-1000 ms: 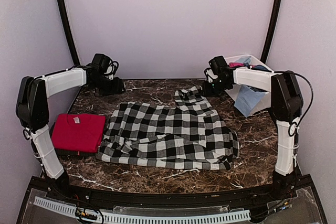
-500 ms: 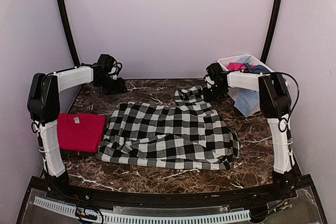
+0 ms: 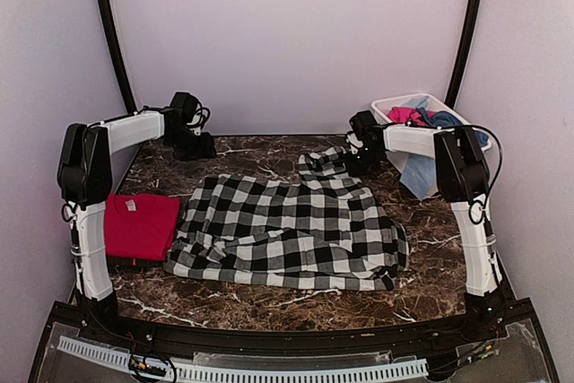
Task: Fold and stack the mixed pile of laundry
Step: Pick up the 1/3-folded shirt from the center of the board.
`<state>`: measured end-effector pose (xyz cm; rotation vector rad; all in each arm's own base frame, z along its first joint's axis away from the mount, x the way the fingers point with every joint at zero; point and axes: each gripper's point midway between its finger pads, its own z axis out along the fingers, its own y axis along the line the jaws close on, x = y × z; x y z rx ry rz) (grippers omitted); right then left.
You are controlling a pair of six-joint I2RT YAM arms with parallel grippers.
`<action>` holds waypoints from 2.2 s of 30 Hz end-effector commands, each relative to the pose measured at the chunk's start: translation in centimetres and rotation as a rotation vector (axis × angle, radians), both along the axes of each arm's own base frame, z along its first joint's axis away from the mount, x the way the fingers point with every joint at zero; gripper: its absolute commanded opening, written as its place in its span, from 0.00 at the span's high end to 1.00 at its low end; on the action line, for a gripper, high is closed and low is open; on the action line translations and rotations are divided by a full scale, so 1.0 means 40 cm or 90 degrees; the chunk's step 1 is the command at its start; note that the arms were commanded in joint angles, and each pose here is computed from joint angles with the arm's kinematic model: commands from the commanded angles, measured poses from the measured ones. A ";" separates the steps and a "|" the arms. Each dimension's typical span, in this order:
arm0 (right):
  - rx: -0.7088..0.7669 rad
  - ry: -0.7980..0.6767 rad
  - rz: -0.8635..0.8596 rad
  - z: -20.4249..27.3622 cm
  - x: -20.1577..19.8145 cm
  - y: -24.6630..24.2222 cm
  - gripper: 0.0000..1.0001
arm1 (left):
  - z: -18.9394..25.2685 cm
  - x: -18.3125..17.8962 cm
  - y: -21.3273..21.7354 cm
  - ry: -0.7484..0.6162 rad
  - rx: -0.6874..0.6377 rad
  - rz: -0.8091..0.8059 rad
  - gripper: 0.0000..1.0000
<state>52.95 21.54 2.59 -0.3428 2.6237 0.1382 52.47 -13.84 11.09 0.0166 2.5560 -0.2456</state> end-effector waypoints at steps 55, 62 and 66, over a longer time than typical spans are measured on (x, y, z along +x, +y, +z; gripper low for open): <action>0.105 -0.140 0.021 0.374 0.007 0.000 1.00 | -0.002 0.018 0.008 -0.021 -0.010 -0.082 1.00; 0.138 -0.127 0.030 0.391 -0.050 0.005 1.00 | 0.047 -0.041 0.006 -0.058 -0.033 -0.093 1.00; 0.153 -0.113 0.032 0.388 -0.095 0.003 1.00 | 0.033 -0.099 0.014 -0.043 -0.035 -0.097 1.00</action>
